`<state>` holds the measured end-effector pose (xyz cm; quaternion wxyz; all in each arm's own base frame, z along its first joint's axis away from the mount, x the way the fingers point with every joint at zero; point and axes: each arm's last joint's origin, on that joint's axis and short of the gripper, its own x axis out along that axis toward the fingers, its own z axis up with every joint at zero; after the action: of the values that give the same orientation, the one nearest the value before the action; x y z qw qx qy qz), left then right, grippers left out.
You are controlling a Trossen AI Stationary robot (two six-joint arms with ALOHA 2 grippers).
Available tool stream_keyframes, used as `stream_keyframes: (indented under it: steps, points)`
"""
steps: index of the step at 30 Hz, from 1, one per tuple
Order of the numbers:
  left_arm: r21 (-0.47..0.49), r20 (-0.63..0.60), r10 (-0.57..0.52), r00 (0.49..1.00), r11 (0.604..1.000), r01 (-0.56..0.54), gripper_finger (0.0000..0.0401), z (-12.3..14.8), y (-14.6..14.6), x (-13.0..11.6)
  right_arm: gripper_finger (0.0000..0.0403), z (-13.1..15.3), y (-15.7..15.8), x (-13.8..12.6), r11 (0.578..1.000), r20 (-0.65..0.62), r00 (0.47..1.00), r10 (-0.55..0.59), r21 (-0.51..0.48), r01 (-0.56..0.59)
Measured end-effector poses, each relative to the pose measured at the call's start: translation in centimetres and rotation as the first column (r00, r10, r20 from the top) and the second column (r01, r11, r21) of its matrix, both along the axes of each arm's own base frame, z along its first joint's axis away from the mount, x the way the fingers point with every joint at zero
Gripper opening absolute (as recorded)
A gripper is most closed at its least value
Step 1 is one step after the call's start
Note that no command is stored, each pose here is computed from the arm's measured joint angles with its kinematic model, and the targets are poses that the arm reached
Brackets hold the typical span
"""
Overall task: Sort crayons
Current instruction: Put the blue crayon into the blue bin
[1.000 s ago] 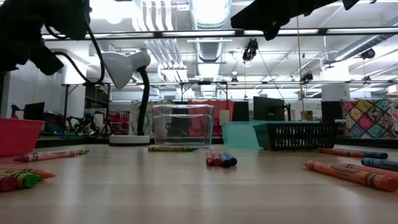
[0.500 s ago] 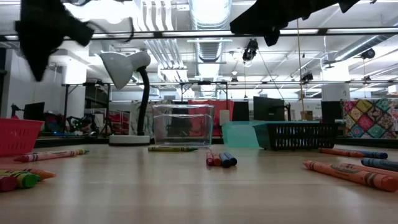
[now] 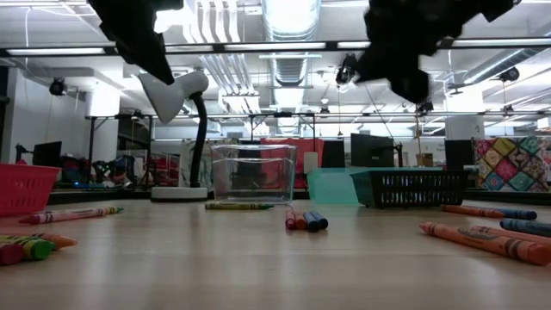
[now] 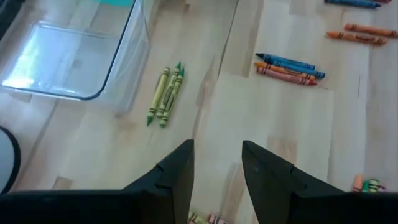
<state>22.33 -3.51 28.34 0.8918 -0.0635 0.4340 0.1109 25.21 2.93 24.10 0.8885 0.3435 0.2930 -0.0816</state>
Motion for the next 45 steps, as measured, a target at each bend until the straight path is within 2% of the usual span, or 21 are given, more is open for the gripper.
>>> stream_keyframes:
  steps: [2, 5, 8, 11, 12, 21, 30, 35, 40, 45]
  points:
    - [-0.001, -0.001, -0.001, 1.000, 1.000, 0.000, 0.0118, 0.0, 0.0, 0.0, 0.0063, -1.1, 0.5, -0.7, 0.993, -0.144, 0.988, -0.051, 0.100, 0.066]
    - [-0.005, 0.000, -0.004, 1.000, 1.000, 0.004, 0.0118, 0.0, -0.2, 0.0, 0.0063, -3.1, 1.2, -2.0, 0.960, -0.407, 0.908, -0.101, 0.201, 0.197]
    - [0.000, -0.001, -0.019, 1.000, 1.000, 0.019, 0.0118, 0.0, -0.4, -0.1, 0.0063, -4.7, 2.0, -3.5, 0.928, -0.634, 0.764, -0.118, 0.204, 0.312]
    - [0.010, -0.002, -0.034, 0.999, 0.999, 0.034, 0.0118, -0.1, -0.5, -0.1, 0.0063, -5.5, 2.4, -4.5, 0.907, -0.745, 0.649, -0.154, 0.154, 0.393]
    - [0.011, 0.001, -0.037, 0.999, 0.999, 0.037, 0.0118, 0.0, -0.5, 0.0, 0.0063, -5.7, 2.5, -4.6, 0.903, -0.761, 0.628, -0.164, 0.140, 0.406]
    - [0.083, 0.010, -0.044, 0.999, 0.996, 0.043, 0.0118, 0.0, -0.4, 0.1, 0.0063, -6.8, 2.7, -4.1, 0.899, -0.784, 0.587, -0.203, 0.088, 0.429]
    - [0.110, 0.017, -0.026, 1.000, 0.994, 0.024, 0.0118, 0.0, -0.3, 0.1, 0.0063, -8.2, 2.8, -3.6, 0.904, -0.816, 0.538, -0.213, 0.044, 0.426]
    - [0.110, 0.017, -0.026, 1.000, 0.994, 0.024, 0.0118, 0.0, -0.3, 0.1, 0.0063, -8.4, 2.8, -3.4, 0.908, -0.810, 0.545, -0.216, 0.039, 0.418]
    - [0.116, 0.021, -0.021, 1.000, 0.993, 0.019, 0.0118, 0.0, -0.2, 0.1, 0.0063, -8.2, 2.6, -3.2, 0.904, -0.771, 0.575, -0.275, -0.004, 0.428]
    - [0.118, 0.021, -0.020, 1.000, 0.993, 0.018, 0.0118, 0.0, -0.2, 0.1, 0.0063, -8.6, 2.4, -3.0, 0.900, -0.766, 0.571, -0.296, -0.023, 0.436]
